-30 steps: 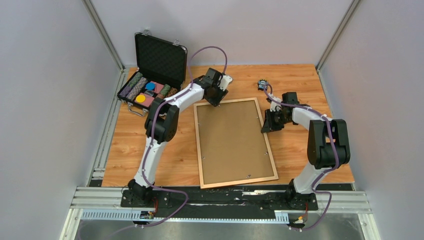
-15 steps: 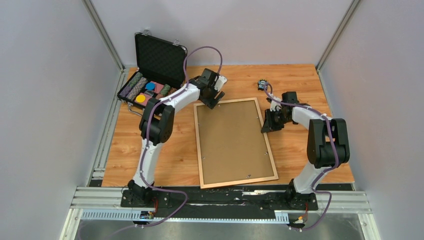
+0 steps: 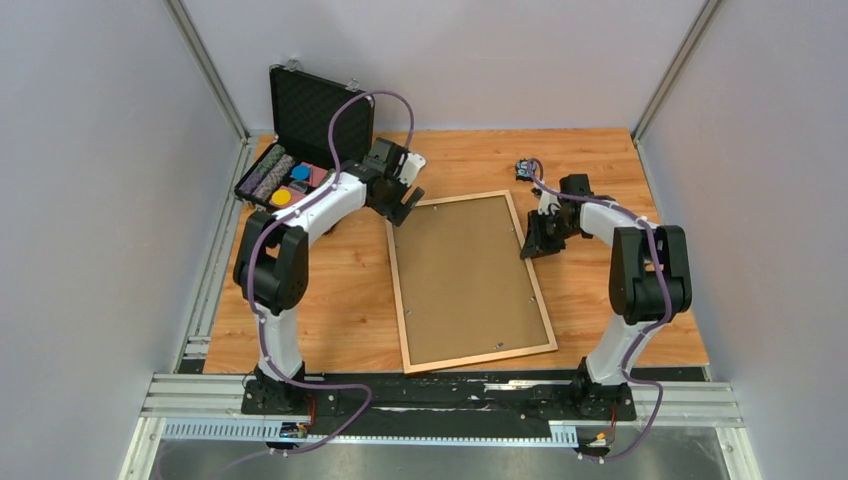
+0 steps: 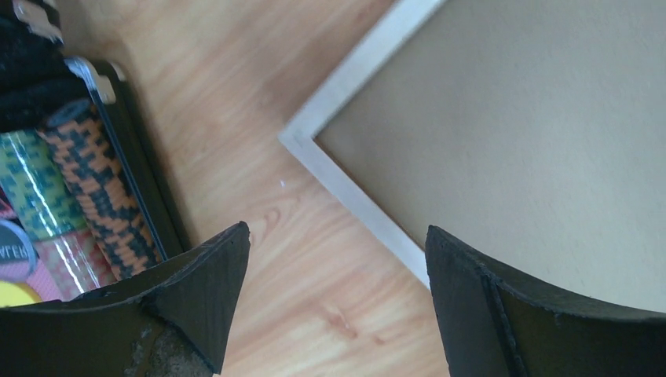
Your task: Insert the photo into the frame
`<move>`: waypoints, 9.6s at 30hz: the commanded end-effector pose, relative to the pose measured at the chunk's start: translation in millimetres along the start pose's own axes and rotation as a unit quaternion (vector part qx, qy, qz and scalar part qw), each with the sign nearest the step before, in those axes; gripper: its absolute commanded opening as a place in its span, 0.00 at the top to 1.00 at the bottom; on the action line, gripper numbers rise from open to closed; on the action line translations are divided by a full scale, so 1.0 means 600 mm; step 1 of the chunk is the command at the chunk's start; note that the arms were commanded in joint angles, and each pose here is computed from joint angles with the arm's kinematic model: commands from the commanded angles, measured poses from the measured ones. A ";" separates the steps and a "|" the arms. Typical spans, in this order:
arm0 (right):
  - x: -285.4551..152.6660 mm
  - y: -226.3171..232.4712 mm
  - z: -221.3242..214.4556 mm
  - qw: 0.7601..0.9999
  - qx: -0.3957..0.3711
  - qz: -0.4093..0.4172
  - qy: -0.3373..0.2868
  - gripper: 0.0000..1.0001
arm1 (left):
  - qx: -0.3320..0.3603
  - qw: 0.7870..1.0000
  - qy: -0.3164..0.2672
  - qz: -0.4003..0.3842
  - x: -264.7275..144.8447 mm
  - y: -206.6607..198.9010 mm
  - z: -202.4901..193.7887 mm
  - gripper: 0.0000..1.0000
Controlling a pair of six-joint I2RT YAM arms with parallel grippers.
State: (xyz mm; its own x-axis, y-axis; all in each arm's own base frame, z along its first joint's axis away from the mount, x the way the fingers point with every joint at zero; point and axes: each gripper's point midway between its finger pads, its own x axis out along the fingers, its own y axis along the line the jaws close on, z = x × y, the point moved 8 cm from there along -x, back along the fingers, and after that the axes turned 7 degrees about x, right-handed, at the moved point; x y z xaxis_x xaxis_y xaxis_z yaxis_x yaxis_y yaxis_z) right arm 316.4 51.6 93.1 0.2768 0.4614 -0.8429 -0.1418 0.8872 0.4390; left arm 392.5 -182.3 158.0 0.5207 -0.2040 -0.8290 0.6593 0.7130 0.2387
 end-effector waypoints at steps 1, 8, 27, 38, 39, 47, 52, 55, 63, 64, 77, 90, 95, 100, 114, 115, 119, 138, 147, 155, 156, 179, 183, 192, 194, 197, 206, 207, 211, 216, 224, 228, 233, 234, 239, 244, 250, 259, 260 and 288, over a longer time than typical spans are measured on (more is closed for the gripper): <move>0.014 -0.008 0.045 0.999 0.008 -0.013 -0.030 1.00 | 0.004 1.000 0.006 -0.017 -0.047 -0.013 -0.032 0.09; 0.023 -0.011 0.070 0.999 0.041 0.011 -0.034 1.00 | 0.005 0.999 0.036 -0.038 -0.039 -0.043 -0.101 0.08; 0.036 -0.021 0.105 0.999 0.000 -0.021 -0.037 0.68 | 0.016 0.999 0.039 -0.034 -0.038 -0.046 -0.117 0.08; 0.020 -0.032 0.146 0.984 -0.171 -0.027 -0.047 1.00 | 0.041 0.999 0.010 -0.008 -0.083 -0.024 -0.092 0.08; 0.015 -0.034 0.152 0.980 -0.191 -0.029 -0.046 1.00 | 0.042 0.999 0.003 -0.005 -0.085 -0.021 -0.084 0.08; -0.018 -0.027 0.184 0.947 -0.318 0.037 0.003 1.00 | 0.041 0.999 -0.028 -0.019 -0.051 -0.002 -0.009 0.07; -0.014 -0.008 0.212 0.933 -0.357 0.051 0.001 0.99 | 0.013 0.997 -0.020 -0.072 -0.003 -0.017 0.010 0.08; 0.005 0.011 0.220 0.924 -0.378 0.062 0.004 0.97 | -0.006 0.995 -0.017 -0.103 0.015 -0.030 0.011 0.08; 0.087 0.057 0.229 0.911 -0.403 0.076 0.030 0.91 | -0.038 0.989 0.003 -0.143 0.042 -0.054 -0.009 0.11; 0.095 0.064 0.230 0.910 -0.406 0.078 0.029 0.91 | -0.041 0.989 0.005 -0.142 0.042 -0.056 -0.014 0.11; 0.152 0.167 0.243 0.889 -0.446 0.098 0.000 0.65 | -0.110 0.989 0.019 -0.097 0.043 -0.014 -0.050 0.29; 0.082 0.179 0.254 0.930 -0.354 0.078 -0.057 0.47 | -0.133 0.983 -0.010 -0.128 0.067 0.004 -0.016 0.40; 0.044 0.163 0.230 0.949 -0.304 0.062 -0.061 0.47 | -0.147 0.979 -0.026 -0.135 0.079 0.009 0.008 0.39; 0.000 0.134 0.192 0.971 -0.221 0.055 -0.068 0.46 | -0.152 0.978 -0.028 -0.141 0.101 0.011 0.021 0.40; -0.126 0.003 0.040 0.993 -0.044 -0.044 -0.102 0.43 | -0.186 0.971 -0.009 -0.148 0.127 -0.004 -0.002 1.00; -0.132 -0.006 0.030 0.993 -0.032 -0.047 -0.105 0.43 | -0.188 0.972 -0.009 -0.142 0.124 -0.001 -0.002 1.00; -0.143 -0.032 -0.010 0.992 -0.006 -0.067 -0.104 0.42 | -0.206 0.970 0.001 -0.130 0.116 0.004 -0.018 1.00; -0.084 -0.050 -0.016 0.996 0.076 -0.005 -0.045 0.42 | -0.323 0.936 0.046 -0.136 0.084 -0.013 -0.160 1.00; -0.056 -0.058 0.008 0.995 0.092 0.031 -0.026 0.42 | -0.344 0.922 0.063 -0.169 0.081 -0.034 -0.178 1.00; -0.041 -0.054 0.066 0.992 0.080 0.086 -0.037 0.46 | -0.320 0.921 0.074 -0.208 0.070 -0.047 -0.189 1.00; -0.038 -0.052 0.076 0.992 0.074 0.090 -0.039 0.47 | -0.313 0.923 0.078 -0.211 0.067 -0.049 -0.192 1.00; -0.024 -0.039 0.177 0.996 -0.054 -0.020 -0.065 0.32 | -0.320 0.918 0.058 -0.226 0.014 -0.057 -0.185 1.00; -0.043 -0.035 0.129 0.995 -0.055 -0.042 -0.067 0.31 | -0.321 0.921 0.057 -0.214 0.015 -0.053 -0.185 1.00; -0.076 -0.035 0.062 0.992 -0.033 -0.100 -0.070 0.28 | -0.323 0.925 0.051 -0.194 0.013 -0.047 -0.184 1.00; -0.081 -0.033 0.050 0.992 -0.032 -0.101 -0.070 0.28 | -0.323 0.925 0.051 -0.194 0.013 -0.048 -0.185 1.00; -0.081 -0.028 0.024 0.994 -0.028 -0.090 -0.060 0.27 | -0.323 0.925 0.052 -0.193 0.014 -0.048 -0.186 1.00; -0.078 -0.012 -0.032 0.997 -0.037 -0.057 -0.038 0.30 | -0.306 0.935 -0.001 -0.180 -0.028 -0.030 -0.154 1.00; -0.076 -0.010 -0.034 0.997 -0.038 -0.056 -0.037 0.31 | -0.315 0.929 0.042 -0.189 0.013 -0.042 -0.180 1.00; -0.063 -0.008 -0.040 0.997 -0.042 -0.060 -0.028 0.35 | -0.317 0.927 0.058 -0.190 0.026 -0.046 -0.190 1.00; -0.047 0.001 -0.044 0.996 -0.058 -0.073 -0.017 0.36 | -0.316 0.928 0.057 -0.187 0.025 -0.045 -0.189 1.00; -0.042 -0.007 -0.057 0.995 -0.055 -0.088 -0.003 0.36 | -0.316 0.929 0.055 -0.186 0.023 -0.045 -0.189 1.00; -0.042 -0.009 -0.066 0.994 -0.054 -0.091 0.004 0.36 | -0.315 0.929 0.054 -0.185 0.023 -0.044 -0.189 1.00; -0.040 -0.011 -0.076 0.994 -0.051 -0.093 0.012 0.36 | -0.314 0.930 0.052 -0.185 0.022 -0.044 -0.188 1.00; -0.039 -0.011 -0.077 0.994 -0.050 -0.091 0.013 0.37 | -0.315 0.929 0.052 -0.186 0.023 -0.044 -0.188 1.00; -0.040 -0.011 -0.077 0.994 -0.051 -0.092 0.014 0.39 | -0.314 0.930 0.052 -0.185 0.022 -0.043 -0.187 1.00; -0.044 -0.009 -0.083 0.994 -0.067 -0.083 0.017 0.38 | -0.313 0.930 0.051 -0.187 0.021 -0.044 -0.187 1.00; -0.050 -0.009 -0.083 0.992 -0.101 -0.077 0.018 0.39 | -0.313 0.930 0.052 -0.188 0.022 -0.044 -0.187 1.00; -0.047 -0.011 -0.075 0.992 -0.106 -0.073 0.018 0.51 | -0.312 0.929 0.054 -0.189 0.023 -0.044 -0.187 1.00; -0.046 -0.011 -0.075 0.992 -0.105 -0.072 0.019 0.53 | -0.312 0.929 0.054 -0.189 0.023 -0.044 -0.187 1.00; -0.045 -0.017 -0.093 0.976 -0.205 -0.016 0.077 0.62 | -0.315 0.929 0.055 -0.188 0.023 -0.041 -0.188 1.00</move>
State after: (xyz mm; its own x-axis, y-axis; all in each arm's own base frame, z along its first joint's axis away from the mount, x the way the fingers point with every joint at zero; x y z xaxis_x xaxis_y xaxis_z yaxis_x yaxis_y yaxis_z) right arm 264.6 21.7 98.5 0.2377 0.3250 -0.9154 -0.4110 0.8875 0.2083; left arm 330.5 -125.9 95.2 0.3046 -0.4630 -0.8324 0.3088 0.8747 -0.3735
